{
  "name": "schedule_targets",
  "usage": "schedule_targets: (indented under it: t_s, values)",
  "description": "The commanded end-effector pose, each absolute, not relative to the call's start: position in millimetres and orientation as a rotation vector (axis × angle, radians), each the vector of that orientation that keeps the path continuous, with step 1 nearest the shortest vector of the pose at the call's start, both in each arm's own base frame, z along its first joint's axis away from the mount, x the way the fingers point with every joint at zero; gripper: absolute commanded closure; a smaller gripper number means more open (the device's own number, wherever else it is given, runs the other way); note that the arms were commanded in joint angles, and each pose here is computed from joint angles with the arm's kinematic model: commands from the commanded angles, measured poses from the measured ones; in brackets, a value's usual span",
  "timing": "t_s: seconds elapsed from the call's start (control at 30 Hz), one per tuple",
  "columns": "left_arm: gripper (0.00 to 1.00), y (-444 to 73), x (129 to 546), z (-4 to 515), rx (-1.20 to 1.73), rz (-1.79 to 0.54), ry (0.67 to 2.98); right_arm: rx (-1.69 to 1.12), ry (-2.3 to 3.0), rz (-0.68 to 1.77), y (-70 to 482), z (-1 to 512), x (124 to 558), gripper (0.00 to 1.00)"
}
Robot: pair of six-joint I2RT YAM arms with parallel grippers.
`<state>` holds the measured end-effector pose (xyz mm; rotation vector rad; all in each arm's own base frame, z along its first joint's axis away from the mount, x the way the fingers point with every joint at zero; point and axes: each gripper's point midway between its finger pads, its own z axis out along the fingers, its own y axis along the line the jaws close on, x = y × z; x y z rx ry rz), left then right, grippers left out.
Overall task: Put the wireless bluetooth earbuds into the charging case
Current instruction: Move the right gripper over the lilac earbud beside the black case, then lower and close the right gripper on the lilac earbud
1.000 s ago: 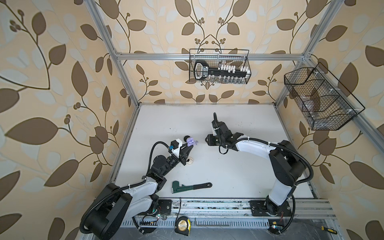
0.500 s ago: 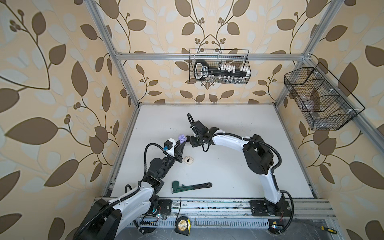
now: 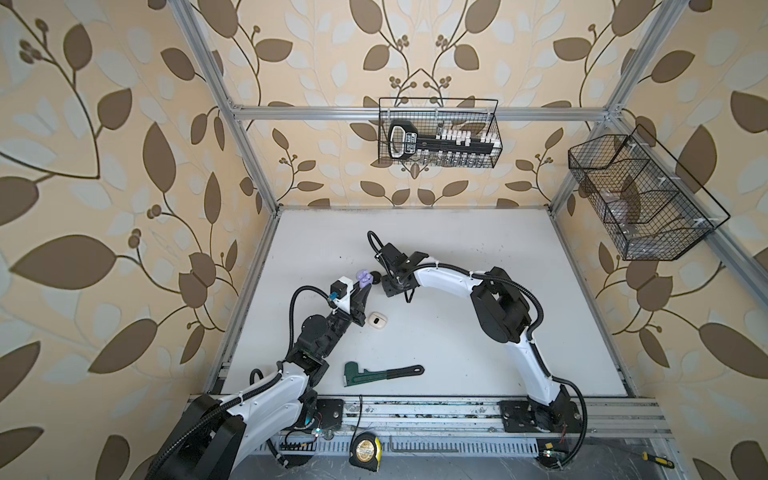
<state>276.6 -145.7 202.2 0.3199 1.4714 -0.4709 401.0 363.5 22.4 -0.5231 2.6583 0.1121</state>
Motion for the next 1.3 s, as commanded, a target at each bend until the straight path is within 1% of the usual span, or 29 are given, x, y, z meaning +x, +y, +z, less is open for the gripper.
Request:
schedule_targets:
  t_s: [0.0, 0.4, 0.93, 1.17, 1.27]
  values:
    - [1.00, -151, 274, 223, 0.334, -0.490, 1.399, -0.538, 2.678, -0.029, 346, 8, 405, 0.52]
    - [1.00, -152, 274, 223, 0.346, -0.489, 1.399, -0.518, 2.669, -0.067, 333, 10, 407, 0.67]
    - [1.00, -153, 273, 225, 0.348, -0.500, 1.395, -0.503, 2.726, -0.016, 328, -9, 411, 0.67]
    - [1.00, -154, 274, 224, 0.350, -0.506, 1.397, -0.497, 2.746, -0.009, 327, -16, 411, 0.69]
    - [1.00, -155, 273, 225, 0.354, -0.510, 1.394, -0.499, 2.748, -0.011, 327, -18, 411, 0.67]
